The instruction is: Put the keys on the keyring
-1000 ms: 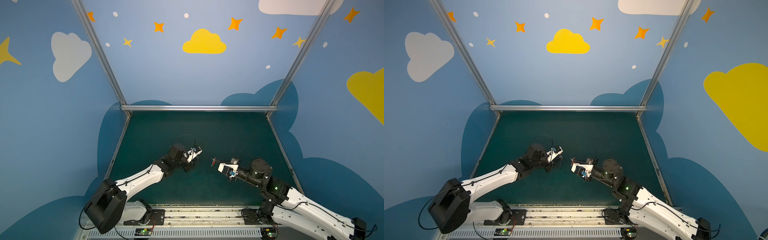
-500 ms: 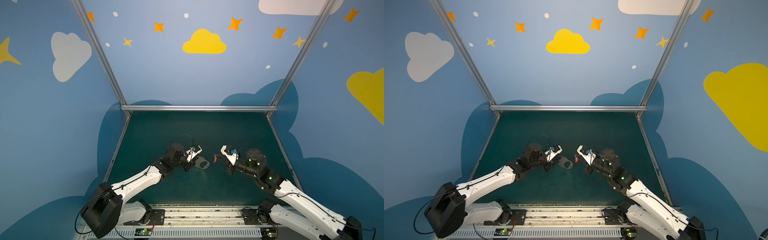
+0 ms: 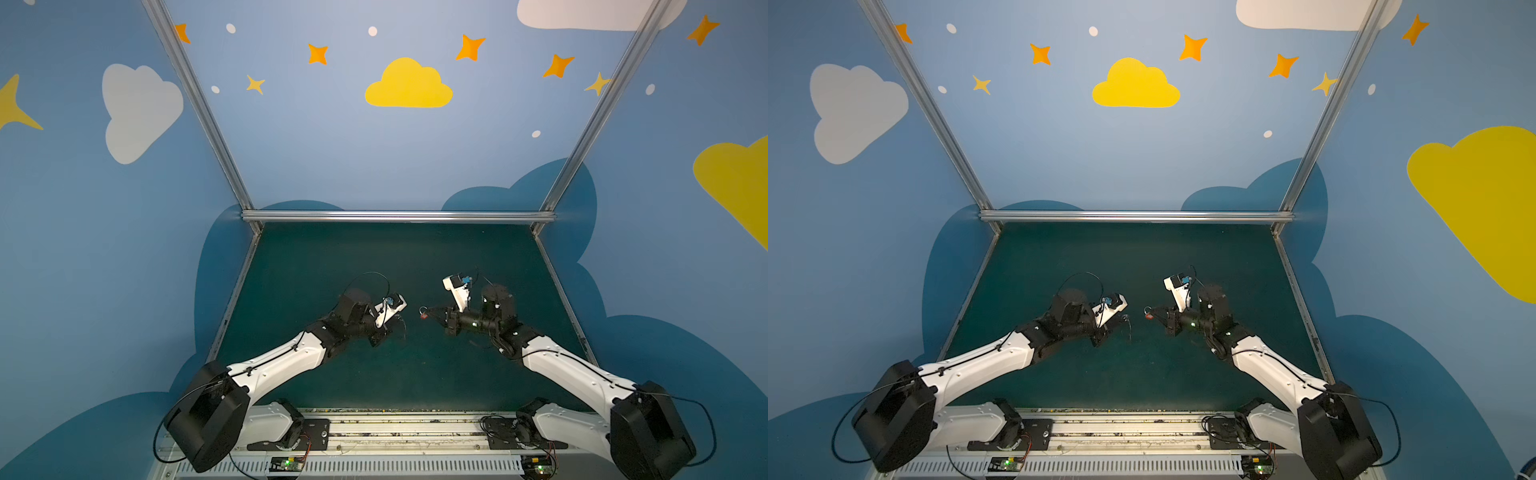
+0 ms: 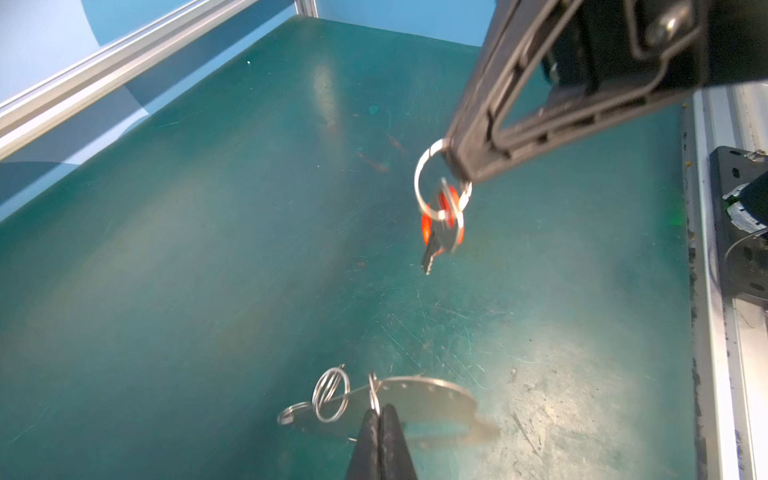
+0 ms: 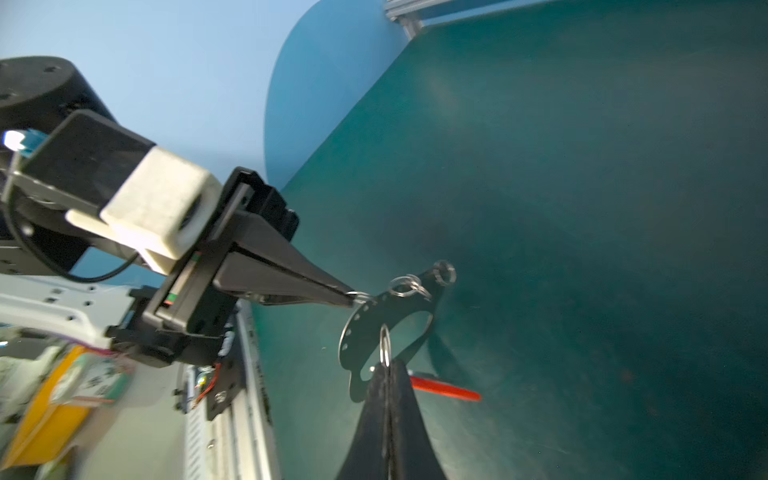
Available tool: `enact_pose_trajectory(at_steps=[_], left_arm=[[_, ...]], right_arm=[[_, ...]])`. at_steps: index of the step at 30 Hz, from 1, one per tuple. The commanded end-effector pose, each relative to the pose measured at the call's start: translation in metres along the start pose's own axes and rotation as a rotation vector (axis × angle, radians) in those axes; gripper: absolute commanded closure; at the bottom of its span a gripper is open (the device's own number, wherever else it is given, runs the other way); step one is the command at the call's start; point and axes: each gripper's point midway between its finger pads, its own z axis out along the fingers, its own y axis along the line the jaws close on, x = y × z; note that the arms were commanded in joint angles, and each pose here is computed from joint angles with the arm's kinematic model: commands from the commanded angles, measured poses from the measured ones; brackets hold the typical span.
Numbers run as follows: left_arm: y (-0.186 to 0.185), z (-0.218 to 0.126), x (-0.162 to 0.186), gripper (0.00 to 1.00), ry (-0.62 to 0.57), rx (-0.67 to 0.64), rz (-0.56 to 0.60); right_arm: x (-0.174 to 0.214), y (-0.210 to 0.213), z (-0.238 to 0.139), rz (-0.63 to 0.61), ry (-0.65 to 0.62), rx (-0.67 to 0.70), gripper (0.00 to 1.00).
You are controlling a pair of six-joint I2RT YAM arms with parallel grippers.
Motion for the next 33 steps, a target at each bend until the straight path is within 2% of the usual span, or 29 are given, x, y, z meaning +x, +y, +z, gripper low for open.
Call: enact_pose_trajectory(at_steps=[1, 7, 14, 33], left_arm=[[-0.005, 0.002, -0.001, 0.96, -0.015, 0.025, 0.005], [-0.008, 0.004, -0.002, 0.96, -0.014, 0.032, 0.01], [-0.013, 0.004, -0.001, 0.96, -0.013, 0.05, 0.019], [-0.015, 0.002, -0.004, 0.96, -0.026, 0.052, 0.025]], right_arm=[[0.001, 0.015, 0.004, 0.028, 0.001, -0.11, 1.0], [0.008, 0.02, 0.014, 0.077, 0.033, -0.205, 1.0], [0.012, 0.027, 0.02, 0.069, 0.047, -0.259, 1.0], [0.027, 0.016, 0.033, 0.078, 0.068, -0.246, 1.0]])
